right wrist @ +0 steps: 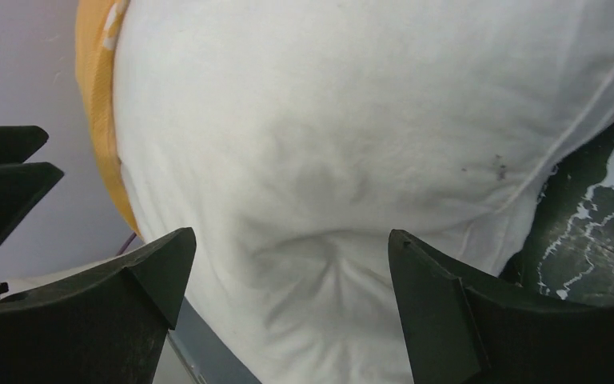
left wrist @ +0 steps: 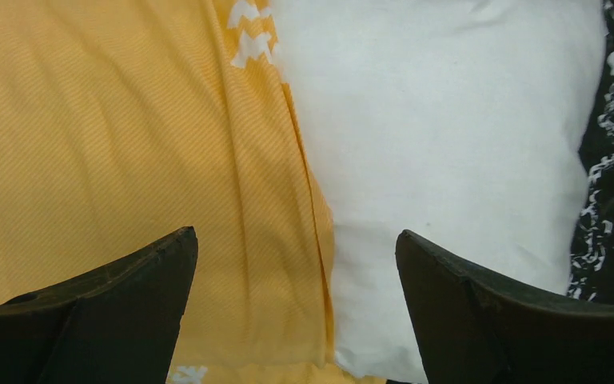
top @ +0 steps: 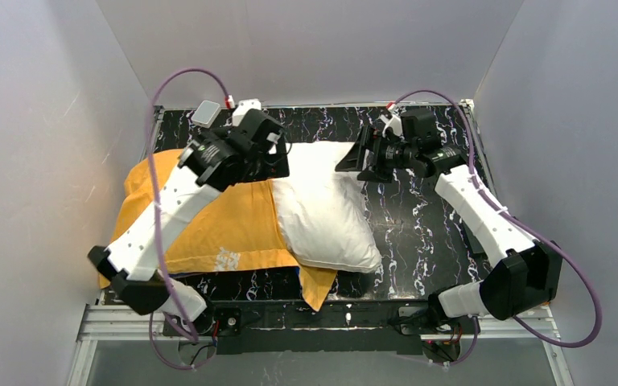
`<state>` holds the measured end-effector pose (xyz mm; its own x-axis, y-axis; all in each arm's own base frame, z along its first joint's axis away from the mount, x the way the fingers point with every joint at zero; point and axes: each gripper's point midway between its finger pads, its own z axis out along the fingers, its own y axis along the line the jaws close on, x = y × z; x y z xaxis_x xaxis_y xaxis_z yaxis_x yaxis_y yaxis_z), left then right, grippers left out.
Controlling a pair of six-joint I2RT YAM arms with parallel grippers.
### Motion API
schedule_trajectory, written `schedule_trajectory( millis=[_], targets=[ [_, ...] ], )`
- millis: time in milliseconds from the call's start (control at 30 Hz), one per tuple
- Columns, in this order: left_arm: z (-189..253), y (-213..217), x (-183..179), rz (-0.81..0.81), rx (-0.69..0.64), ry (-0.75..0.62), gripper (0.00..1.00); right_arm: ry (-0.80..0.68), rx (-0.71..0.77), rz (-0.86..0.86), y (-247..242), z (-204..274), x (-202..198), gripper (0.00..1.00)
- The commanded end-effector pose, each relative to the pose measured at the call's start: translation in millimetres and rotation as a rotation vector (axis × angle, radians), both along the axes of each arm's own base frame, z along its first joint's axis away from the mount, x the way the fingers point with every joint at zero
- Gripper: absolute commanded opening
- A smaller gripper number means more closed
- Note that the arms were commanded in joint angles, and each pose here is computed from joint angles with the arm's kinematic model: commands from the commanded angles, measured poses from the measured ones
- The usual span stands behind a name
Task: Put the pillow into the pillowcase
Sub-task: Stuff the pillow into the pillowcase.
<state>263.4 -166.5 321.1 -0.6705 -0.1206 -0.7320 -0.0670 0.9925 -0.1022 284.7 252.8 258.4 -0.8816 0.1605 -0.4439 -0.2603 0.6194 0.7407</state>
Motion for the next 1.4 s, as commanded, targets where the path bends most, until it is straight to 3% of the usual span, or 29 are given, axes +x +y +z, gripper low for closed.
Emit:
schedule_trajectory(
  millis=[0, 133, 233, 333, 400, 467, 533, 600, 667, 733, 900, 1033, 1233, 1367],
  targets=[
    [-19, 1, 4, -0.043, 0.072, 0.086, 0.93, 0.043, -0.031, -0.043, -16, -10, 5, 0.98],
    [-39, 12, 14, 0.005, 0.112, 0.146, 0.86, 0.100, 0.001, -0.048, -15, -25, 9, 0.98],
    [-53, 22, 19, 0.043, 0.125, 0.185, 0.66, 0.140, 0.049, -0.032, -7, -37, 13, 0.98],
    [-61, 28, 24, 0.053, 0.136, 0.223, 0.54, 0.182, 0.088, -0.010, 2, -45, 16, 0.98],
    [-62, 31, 26, 0.053, 0.145, 0.235, 0.37, 0.195, 0.113, 0.001, 6, -47, 19, 0.98],
    [-60, 32, 28, 0.048, 0.144, 0.231, 0.15, 0.207, 0.132, 0.016, 11, -50, 21, 0.98],
    [-54, 29, 30, 0.024, 0.130, 0.223, 0.00, 0.210, 0.159, 0.029, 16, -50, 22, 0.98],
    [-49, 20, 31, -0.015, 0.100, 0.222, 0.00, 0.211, 0.190, 0.044, 21, -49, 21, 0.97],
    [-43, 8, 32, -0.063, 0.050, 0.218, 0.00, 0.202, 0.242, 0.060, 26, -44, 20, 0.89],
    [-32, -15, 32, -0.145, -0.057, 0.193, 0.00, 0.180, 0.316, 0.079, 33, -33, 20, 0.74],
    [14, -95, 24, -0.359, -0.490, 0.125, 0.00, 0.158, 0.436, 0.132, 47, -16, 15, 0.31],
    [42, -152, 12, -0.499, -0.699, 0.139, 0.00, 0.130, 0.507, 0.192, 65, 1, 8, 0.03],
    [79, -245, -10, -0.705, -0.890, 0.207, 0.00, 0.048, 0.654, 0.305, 91, 42, -6, 0.01],
    [141, -286, -19, -0.806, -1.051, 0.139, 0.00, 0.057, 0.733, 0.357, 103, 54, -23, 0.01]
  ],
)
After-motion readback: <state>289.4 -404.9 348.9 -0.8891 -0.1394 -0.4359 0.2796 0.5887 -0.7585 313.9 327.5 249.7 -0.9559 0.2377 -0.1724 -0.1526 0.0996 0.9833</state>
